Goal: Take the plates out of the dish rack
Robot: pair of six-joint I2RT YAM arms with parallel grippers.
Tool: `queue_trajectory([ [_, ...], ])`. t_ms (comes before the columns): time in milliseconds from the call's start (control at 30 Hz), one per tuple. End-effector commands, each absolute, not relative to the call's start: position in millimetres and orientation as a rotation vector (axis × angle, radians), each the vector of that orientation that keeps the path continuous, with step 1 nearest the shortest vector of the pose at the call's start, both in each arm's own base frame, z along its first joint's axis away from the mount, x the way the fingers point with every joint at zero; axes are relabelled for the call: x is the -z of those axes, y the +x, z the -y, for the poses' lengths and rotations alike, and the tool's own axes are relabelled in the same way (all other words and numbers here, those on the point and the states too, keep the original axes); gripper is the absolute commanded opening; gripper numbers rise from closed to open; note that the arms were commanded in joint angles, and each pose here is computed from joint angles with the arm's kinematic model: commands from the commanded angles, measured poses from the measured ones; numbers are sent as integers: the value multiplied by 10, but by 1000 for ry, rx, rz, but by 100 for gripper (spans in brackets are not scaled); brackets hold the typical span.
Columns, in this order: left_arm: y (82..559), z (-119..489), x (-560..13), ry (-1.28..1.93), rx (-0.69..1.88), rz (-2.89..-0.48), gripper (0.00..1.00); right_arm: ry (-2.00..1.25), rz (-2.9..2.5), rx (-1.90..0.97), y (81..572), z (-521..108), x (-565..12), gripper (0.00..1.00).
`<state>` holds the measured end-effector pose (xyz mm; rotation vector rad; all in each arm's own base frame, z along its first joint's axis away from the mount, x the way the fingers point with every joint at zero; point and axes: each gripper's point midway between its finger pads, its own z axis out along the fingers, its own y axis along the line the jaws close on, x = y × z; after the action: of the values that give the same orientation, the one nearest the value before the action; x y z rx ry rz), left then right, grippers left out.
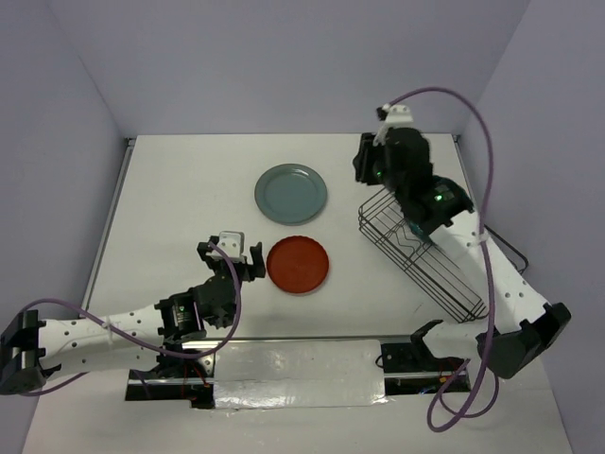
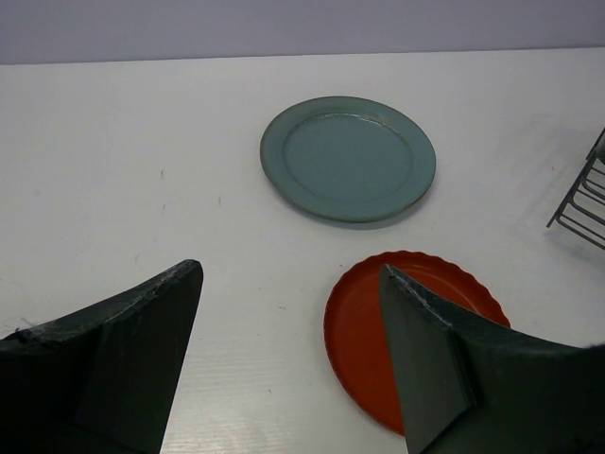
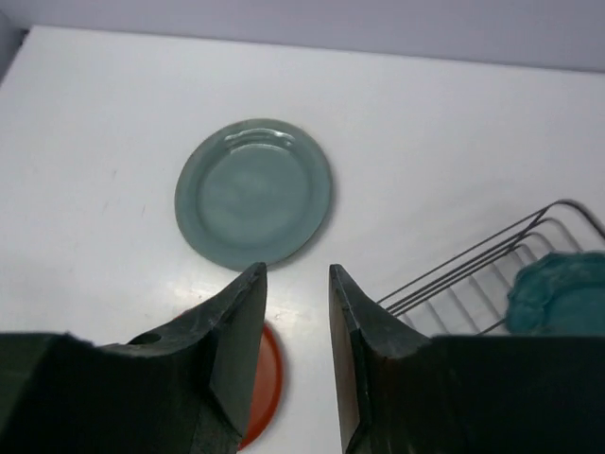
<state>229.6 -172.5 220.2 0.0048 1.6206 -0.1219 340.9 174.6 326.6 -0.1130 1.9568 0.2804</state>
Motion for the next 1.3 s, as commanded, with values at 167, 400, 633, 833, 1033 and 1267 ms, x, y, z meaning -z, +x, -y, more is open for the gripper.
queue_trajectory([
  [167, 2289, 1815, -2370, 0, 209, -1592, 87, -57, -2005, -335, 3998, -717, -3653, 51],
  [400, 2306, 1897, -2364, 24, 194, -1614, 86, -48, -2075, -44, 4063, 146, -3383, 78],
  [633, 2291, 1876, -2373, 14, 218, -1602, 86, -485, -2072, 76, 3936, 305, -2966, 78],
  [833, 2301, 1850, -2366, 5, 200, -1602, 86, -423, -2173, 99, 3977, 730, -2730, 70],
  [1033, 2318, 1895, -2310, 32, 176, -1608, 86, -315, -2168, 86, 3906, 1050, -2455, 69],
  [1267, 2303, 1842, -2370, 2, 189, -1606, 85, -394, -2229, 57, 3830, 1041, -2276, 69],
])
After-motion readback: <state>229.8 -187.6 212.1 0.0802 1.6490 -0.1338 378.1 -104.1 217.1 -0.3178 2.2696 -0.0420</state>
